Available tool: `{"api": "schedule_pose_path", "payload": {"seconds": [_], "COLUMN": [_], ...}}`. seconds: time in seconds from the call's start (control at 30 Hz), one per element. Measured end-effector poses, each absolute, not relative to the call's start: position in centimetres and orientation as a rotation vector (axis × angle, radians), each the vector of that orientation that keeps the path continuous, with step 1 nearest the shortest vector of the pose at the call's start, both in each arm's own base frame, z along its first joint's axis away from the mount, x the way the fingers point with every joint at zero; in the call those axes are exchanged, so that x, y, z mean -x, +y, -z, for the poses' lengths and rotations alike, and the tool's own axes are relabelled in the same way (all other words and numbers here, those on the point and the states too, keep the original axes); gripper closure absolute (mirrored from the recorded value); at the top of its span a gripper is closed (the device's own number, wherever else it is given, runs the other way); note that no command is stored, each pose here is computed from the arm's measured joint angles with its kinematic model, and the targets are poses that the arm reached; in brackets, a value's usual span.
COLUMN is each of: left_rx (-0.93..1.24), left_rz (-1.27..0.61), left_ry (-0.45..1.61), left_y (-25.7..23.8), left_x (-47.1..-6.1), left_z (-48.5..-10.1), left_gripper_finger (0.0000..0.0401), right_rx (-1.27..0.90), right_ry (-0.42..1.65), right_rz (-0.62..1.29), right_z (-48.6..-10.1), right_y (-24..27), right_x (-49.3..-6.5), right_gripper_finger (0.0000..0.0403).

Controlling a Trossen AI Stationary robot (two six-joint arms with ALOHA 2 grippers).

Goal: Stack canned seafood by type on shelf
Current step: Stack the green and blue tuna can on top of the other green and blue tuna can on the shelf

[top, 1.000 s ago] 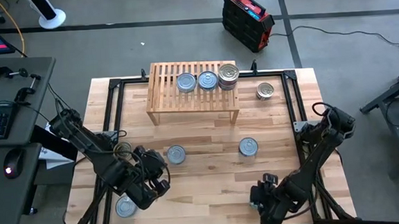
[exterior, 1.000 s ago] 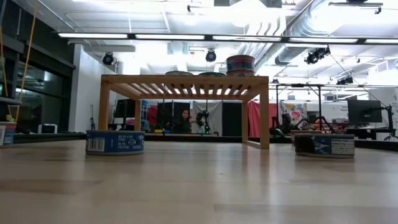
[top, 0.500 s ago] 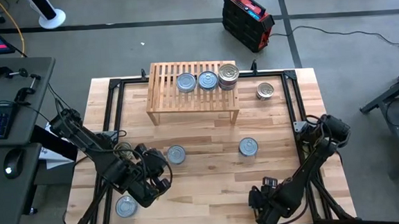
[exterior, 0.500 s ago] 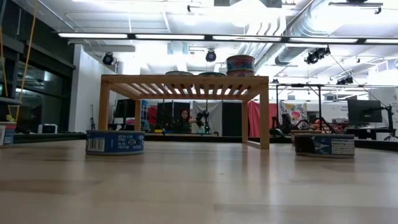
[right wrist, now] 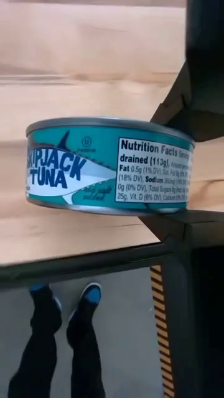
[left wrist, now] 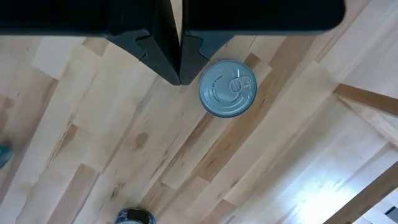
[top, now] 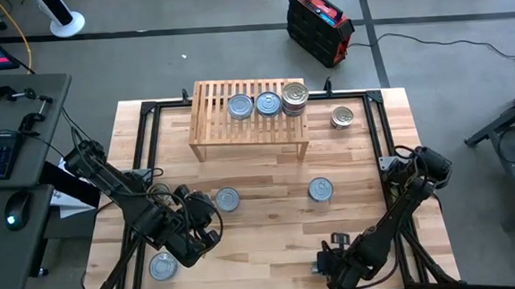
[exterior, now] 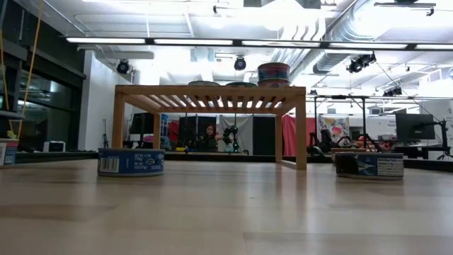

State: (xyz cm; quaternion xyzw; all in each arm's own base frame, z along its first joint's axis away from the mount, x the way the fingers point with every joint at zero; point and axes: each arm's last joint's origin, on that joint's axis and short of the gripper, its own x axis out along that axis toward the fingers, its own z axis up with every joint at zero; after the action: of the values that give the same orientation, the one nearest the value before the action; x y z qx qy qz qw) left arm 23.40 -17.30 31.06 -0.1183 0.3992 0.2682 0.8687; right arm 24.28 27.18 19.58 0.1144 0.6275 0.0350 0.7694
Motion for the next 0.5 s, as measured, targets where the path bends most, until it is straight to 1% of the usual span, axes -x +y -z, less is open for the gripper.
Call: {"api": "schedule_pose_path", "payload": {"seconds": [0.17, 0.33, 0.5], "left_rx": [0.269, 0.312, 0.385], "left_rz": [-0.576, -0.576, -0.642], "left_ry": [0.829, 0.797, 0.631], "left_y": [-17.1, -16.2, -14.1], "left_x": [-23.5, -23.0, -22.6], "left_z": [-31.1, -32.2, -34.3], "left_gripper_finger": [0.0401, 0.0401, 0.0401], "right_rx": [-0.225, -0.190, -0.183], "right_ry": [1.303, 1.195, 1.095], "right_rz": [-0.110, -0.074, 0.016], "right_z": [-20.6, -23.9, -26.9], "right_y": [26.5, 24.9, 22.4], "right_x": [-24.8, -23.9, -23.2], "right_gripper_finger": [0.0297, 0.0297, 0.0297]}}
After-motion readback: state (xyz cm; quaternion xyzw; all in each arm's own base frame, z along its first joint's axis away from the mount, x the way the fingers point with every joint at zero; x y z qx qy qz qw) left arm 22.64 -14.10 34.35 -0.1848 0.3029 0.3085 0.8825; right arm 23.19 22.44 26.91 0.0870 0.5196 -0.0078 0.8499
